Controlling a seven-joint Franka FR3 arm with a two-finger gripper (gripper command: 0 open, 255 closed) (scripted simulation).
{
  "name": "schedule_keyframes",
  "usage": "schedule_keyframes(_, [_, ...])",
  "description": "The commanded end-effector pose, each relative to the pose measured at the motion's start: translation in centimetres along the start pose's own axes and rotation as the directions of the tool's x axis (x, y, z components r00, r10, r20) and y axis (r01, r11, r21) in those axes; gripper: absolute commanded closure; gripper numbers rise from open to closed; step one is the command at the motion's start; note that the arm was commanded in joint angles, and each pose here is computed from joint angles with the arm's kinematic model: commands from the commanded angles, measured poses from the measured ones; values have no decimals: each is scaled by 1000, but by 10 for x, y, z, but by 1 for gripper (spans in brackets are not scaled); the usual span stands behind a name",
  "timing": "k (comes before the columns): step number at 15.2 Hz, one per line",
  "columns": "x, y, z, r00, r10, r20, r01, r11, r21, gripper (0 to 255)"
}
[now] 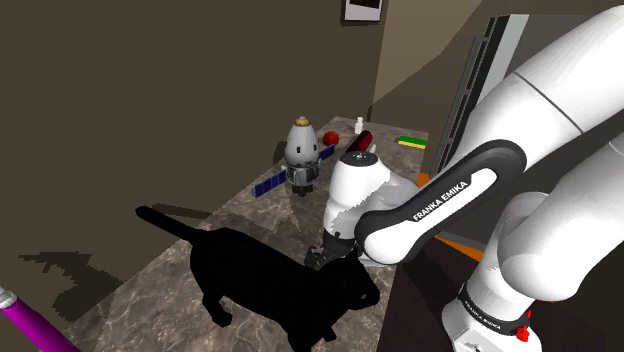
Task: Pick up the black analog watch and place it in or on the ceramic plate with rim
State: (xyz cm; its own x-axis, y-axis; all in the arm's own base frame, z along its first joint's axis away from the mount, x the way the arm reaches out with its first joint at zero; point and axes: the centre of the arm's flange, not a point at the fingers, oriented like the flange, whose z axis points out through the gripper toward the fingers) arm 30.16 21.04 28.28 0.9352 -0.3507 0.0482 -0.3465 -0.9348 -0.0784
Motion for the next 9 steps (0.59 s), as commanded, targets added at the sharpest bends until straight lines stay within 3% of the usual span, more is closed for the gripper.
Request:
schedule_keyframes(1, [0, 0, 0, 1000, 1, 1, -1, 1000, -1, 0])
schedule_keyframes(2, [0, 0, 0, 1000, 1, 1, -1, 1000, -1, 255])
schedule_keyframes(9, [0, 0, 0, 1000, 1, 1, -1, 1000, -1, 255])
